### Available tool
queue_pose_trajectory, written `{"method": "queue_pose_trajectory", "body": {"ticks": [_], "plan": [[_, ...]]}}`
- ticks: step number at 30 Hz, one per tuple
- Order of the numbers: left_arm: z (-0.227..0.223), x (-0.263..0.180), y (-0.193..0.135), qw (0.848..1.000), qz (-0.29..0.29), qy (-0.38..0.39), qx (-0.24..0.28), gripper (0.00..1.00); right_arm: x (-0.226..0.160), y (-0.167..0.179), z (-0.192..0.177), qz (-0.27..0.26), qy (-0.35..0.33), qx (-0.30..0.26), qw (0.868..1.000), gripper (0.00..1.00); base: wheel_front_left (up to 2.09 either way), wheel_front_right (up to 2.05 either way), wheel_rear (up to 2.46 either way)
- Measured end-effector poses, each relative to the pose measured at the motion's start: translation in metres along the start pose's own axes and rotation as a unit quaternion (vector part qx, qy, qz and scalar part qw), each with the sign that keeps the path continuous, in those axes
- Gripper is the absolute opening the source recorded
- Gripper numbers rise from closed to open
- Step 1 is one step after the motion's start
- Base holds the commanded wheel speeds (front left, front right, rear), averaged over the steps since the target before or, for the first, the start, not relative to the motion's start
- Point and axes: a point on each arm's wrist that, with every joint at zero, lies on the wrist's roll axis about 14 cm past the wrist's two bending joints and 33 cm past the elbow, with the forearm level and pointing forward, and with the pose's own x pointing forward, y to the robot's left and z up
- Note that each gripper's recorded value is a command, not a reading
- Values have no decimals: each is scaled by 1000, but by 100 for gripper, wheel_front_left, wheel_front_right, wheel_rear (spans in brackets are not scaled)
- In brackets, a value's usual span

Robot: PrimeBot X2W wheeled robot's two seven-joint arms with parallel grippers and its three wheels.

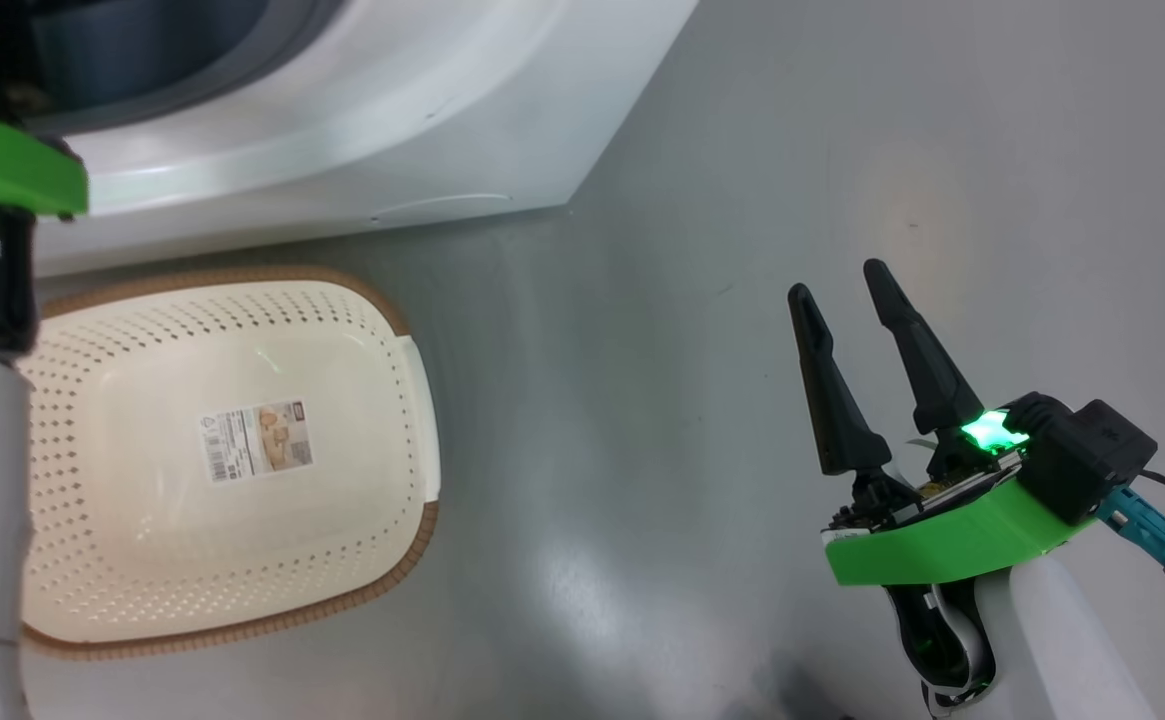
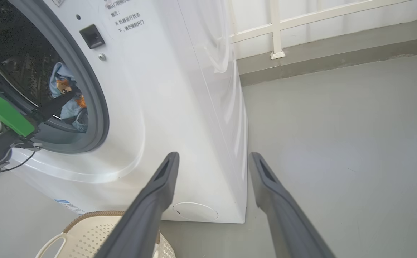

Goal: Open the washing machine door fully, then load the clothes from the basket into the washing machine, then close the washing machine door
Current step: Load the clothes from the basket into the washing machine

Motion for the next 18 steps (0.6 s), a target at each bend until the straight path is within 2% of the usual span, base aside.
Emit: {"method": "queue_pose_trajectory", "body": {"ticks": [10, 18], "plan": [[1, -45, -15, 1000, 7, 4, -13, 100, -9, 4, 15, 1, -13, -6, 1000, 100, 0, 0, 0], [12, -86, -21, 1000, 12, 7, 2, 100, -27, 7, 27, 4, -19, -9, 1000, 100, 0, 0, 0]]}}
